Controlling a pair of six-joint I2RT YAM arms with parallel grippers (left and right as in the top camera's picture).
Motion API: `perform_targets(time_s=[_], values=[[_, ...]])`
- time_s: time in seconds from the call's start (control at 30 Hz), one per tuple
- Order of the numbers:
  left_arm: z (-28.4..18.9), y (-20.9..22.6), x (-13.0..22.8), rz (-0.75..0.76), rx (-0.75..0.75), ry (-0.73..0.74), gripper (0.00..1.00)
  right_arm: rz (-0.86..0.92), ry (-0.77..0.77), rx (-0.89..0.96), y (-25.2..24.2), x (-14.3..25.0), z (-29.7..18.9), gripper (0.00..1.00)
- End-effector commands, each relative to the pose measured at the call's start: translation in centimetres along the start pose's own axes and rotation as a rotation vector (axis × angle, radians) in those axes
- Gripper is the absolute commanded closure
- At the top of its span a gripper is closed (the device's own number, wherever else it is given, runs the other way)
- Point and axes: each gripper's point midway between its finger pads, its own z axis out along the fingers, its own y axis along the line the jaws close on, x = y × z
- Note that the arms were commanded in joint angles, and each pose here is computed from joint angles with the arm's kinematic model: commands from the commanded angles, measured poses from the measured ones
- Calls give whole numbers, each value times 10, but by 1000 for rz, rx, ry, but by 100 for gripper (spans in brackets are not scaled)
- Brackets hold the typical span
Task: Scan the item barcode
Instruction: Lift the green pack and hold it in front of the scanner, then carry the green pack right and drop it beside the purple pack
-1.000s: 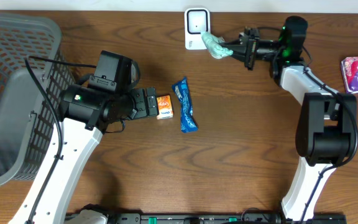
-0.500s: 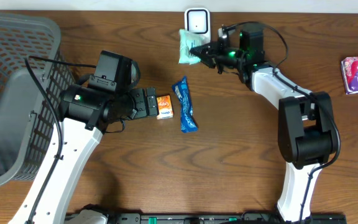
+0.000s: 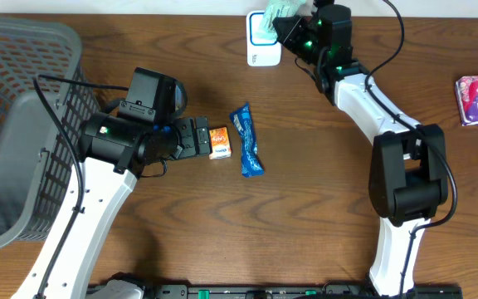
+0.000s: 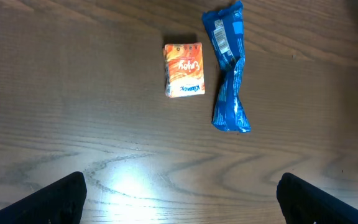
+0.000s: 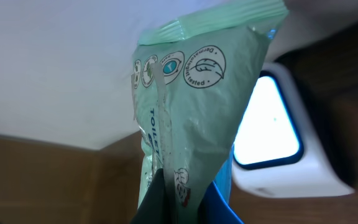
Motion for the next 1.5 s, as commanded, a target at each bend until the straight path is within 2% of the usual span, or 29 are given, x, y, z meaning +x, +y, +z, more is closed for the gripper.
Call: perform_targets(time_s=[0.0, 0.1, 0.23, 0.3, 0.4, 0.5, 0.63, 0.87, 0.93, 1.03, 1.13, 1.17, 1.23, 1.47], values=[[-2, 2, -2, -1, -11, -11, 2, -106, -46, 55, -9, 0, 9, 99], [-2, 2, -2, -1, -11, -11, 2, -149, -22, 58, -14, 13, 18, 99], [-2, 2, -2, -1, -11, -11, 2, -156, -32, 49, -13, 6, 15, 99], [-2, 2, -2, -1, -11, -11, 2, -151, -39, 37, -12, -8, 9, 99], [-2, 2, -2, -1, -11, -11, 2, -121, -53, 111, -32, -44, -18, 99], [-2, 2, -2, -1, -11, -11, 2, -122, -67, 228, -64, -77, -54, 99], [-2, 2, -2, -1, -11, -11, 2, -96, -68, 475, -138, -117, -127, 99], [-2, 2, -2, -1, -11, -11, 2, -53, -24, 768, -245, -141, -227, 99], [-2, 2, -2, -1, -11, -11, 2, -47, -33, 837, -264, -148, -251, 84], [-2, 2, -2, -1, -11, -11, 2, -14, -54, 906, -284, -154, -278, 34], [-2, 2, -2, -1, -11, -11, 2, 10, -50, 921, -291, -153, -288, 20], [-2, 2, -2, -1, -11, -11, 2, 16, -39, 921, -291, -150, -288, 16], [-2, 2, -2, -1, -11, -11, 2, 27, 8, 861, -281, -139, -275, 15], [-2, 2, -2, -1, -11, -11, 2, 81, 272, 380, -187, -72, -197, 21]])
